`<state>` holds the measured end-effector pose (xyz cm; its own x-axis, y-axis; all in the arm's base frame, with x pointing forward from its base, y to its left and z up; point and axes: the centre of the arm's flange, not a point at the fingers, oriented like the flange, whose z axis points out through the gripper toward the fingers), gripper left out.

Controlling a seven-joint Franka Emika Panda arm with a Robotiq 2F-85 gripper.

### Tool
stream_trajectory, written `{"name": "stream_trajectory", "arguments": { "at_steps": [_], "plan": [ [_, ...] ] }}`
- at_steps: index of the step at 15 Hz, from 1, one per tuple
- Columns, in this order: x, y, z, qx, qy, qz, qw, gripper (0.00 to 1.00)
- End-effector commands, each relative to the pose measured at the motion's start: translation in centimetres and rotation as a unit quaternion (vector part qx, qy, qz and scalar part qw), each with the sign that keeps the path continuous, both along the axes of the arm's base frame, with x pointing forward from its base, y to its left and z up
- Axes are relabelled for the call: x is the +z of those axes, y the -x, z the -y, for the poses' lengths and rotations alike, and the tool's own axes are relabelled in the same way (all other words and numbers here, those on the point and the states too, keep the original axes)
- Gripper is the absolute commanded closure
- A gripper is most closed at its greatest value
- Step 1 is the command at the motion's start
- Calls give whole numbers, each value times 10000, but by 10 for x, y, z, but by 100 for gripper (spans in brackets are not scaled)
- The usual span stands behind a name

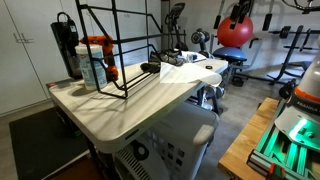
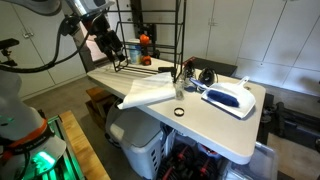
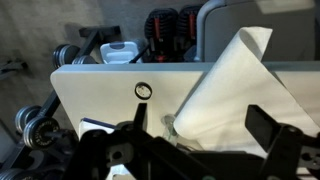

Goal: Pick up the kitchen paper and hang it on the third black rack from the bottom

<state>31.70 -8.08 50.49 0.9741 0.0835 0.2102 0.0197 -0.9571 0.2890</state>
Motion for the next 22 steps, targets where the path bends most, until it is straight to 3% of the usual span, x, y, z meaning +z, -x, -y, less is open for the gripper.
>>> {"name": "stream_trajectory", "arguments": {
  "at_steps": [1,4,8,9,11,14,17,22],
  "plan": [
    [-67,-11,-46,309,936,-295,9947,0],
    [-109,-26,-81,871,1646,-504,9812,0],
    [-162,-53,-118,1672,2208,-713,9582,0],
    [-120,-42,-113,1479,1979,-621,9670,0],
    [-142,-46,-122,1646,2077,-729,9615,0],
    [-148,-50,-123,1686,2076,-796,9603,0],
    [-163,-55,-125,1869,2425,-773,9488,0],
    [-212,-60,-140,2617,2561,-1051,9246,0]
  ]
}}
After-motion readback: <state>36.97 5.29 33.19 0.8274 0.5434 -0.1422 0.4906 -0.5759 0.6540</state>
